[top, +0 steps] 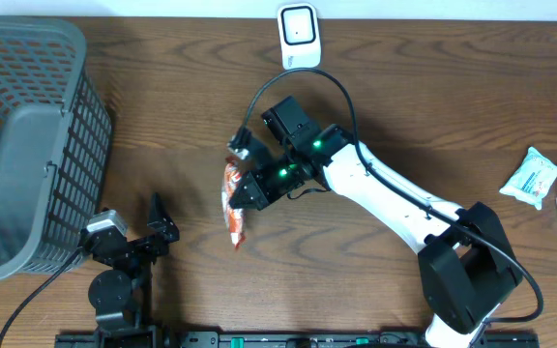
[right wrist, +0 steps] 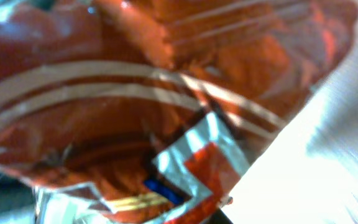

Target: Scan the item barcode

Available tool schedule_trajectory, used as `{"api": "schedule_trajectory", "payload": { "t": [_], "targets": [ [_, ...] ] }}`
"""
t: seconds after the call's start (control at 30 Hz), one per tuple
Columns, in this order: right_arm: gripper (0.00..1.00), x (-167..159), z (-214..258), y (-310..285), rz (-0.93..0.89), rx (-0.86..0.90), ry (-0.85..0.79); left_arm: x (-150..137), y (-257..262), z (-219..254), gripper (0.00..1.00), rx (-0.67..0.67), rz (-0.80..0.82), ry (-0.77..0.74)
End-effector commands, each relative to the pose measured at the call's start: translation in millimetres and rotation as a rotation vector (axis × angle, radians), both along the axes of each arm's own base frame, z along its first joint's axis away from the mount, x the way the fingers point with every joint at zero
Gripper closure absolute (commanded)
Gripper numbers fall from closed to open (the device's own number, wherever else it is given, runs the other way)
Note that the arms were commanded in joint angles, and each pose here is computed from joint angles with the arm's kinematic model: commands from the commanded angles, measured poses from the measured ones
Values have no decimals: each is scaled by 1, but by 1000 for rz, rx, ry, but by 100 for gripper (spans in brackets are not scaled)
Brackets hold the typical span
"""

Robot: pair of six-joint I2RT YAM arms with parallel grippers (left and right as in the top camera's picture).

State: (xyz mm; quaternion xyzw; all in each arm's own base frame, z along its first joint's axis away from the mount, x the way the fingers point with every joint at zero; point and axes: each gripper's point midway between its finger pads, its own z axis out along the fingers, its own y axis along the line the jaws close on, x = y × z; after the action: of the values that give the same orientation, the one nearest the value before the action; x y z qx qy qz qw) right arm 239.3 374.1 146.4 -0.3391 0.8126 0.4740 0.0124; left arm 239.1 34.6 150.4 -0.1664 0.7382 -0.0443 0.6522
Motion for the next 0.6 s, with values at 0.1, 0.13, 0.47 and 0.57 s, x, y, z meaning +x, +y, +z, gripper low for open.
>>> {"api": "schedule_trajectory", "payload": {
  "t": [0.1, 0.13, 0.47, 0.57],
  "targets": [
    [99, -34, 55, -4, 360, 522, -193, -1, 0, -15, 2, 13, 1, 46],
    [99, -36, 60, -7, 389, 592, -229, -1, 0, -15, 2, 13, 1, 46],
    [99, -25, 54, -28, 408, 813, -379, -1, 0, -15, 2, 13, 1, 46],
    [99, -24, 51, -28, 394, 797, -342, -1, 0, -15, 2, 13, 1, 46]
  ]
}}
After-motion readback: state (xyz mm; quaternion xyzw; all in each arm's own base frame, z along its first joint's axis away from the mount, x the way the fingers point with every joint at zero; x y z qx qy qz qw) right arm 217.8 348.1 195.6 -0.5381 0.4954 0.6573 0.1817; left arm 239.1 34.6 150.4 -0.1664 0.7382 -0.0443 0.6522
